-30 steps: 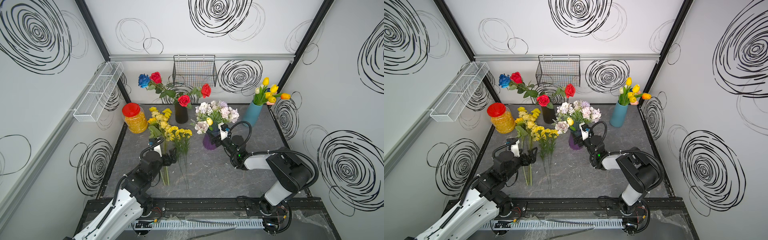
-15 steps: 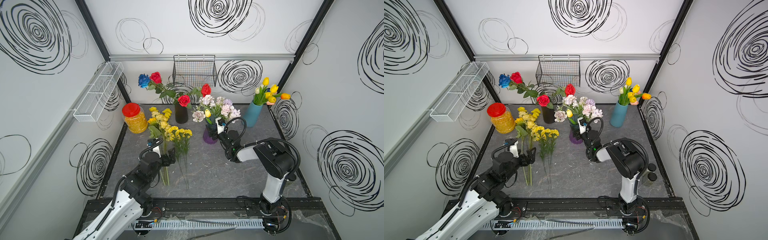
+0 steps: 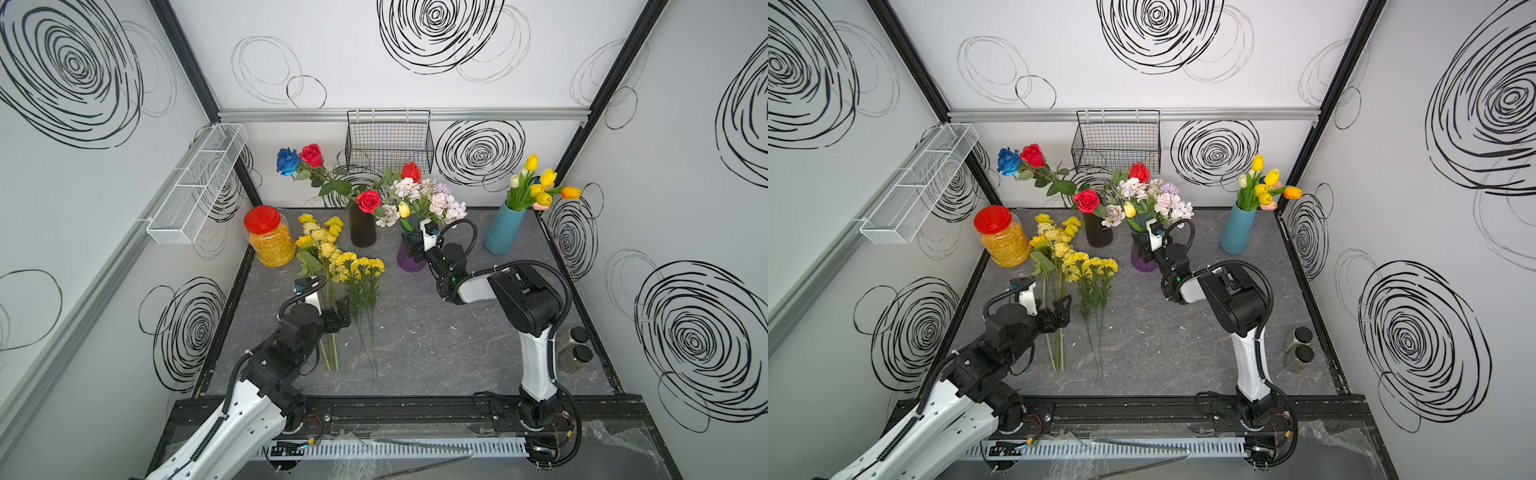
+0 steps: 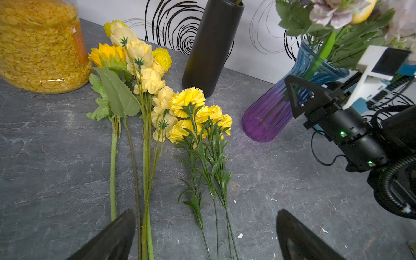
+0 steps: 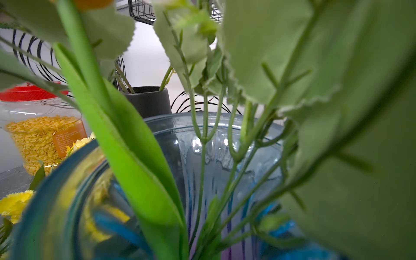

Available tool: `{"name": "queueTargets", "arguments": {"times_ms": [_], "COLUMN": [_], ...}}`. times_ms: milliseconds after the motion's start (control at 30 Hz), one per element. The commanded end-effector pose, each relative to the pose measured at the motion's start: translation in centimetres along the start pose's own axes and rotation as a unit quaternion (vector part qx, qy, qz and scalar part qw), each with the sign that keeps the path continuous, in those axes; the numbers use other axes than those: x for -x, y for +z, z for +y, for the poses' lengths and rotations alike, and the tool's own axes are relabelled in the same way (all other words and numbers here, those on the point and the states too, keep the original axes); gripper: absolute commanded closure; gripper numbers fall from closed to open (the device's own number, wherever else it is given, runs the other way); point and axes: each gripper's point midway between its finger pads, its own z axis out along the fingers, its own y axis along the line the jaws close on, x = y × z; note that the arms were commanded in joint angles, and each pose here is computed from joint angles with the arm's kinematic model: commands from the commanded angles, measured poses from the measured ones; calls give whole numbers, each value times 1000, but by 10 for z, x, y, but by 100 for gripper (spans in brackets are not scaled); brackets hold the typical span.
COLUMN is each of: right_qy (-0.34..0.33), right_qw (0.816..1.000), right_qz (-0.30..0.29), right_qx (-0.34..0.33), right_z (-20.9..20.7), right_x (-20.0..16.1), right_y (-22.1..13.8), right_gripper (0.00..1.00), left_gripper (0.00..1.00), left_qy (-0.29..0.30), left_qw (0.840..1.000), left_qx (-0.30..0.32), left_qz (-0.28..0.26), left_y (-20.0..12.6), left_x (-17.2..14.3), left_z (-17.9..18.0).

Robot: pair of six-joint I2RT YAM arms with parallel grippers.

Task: Pick out yellow flowers from the vase
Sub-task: Move the vase to the center of the board, then pick up the vase from the center of the board.

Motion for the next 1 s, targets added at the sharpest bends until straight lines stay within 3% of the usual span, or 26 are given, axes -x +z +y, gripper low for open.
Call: {"name": "queueTargets", "arguments": {"times_ms": [0,133,367,567,833,967], "right_qy": [-8,-7,-12,-10,-28,-45], "right_qw": [1000,999,1000,999,999,996], "right_qz": [-3,4,13,21,30,54], "right_qx": [28,33,-17,-25,-9,-54], "right_z": [9,10,-9,-13,-4,-21], "right_x": [0,-2,2,7,12,13], "right_y": [13,22,10,-19,-90,-123], "right_gripper": [30,27,1,0,0,0], "left_gripper": [1,1,1,1,1,1], "left_qy": [3,2,1,1,2,4], "left_qw": [1000,1000,1000,1000,1000,999], "left_qx": [1,2,1,0,-3,-4], "left_qz": [-14,-14,-20,-21,-30,-34], "left_y": [-1,-2,-5,-6,-11,-13], "left_x": [6,6,8,8,10,10], "left_z": [-1,0,0,-1,-2,-3]}}
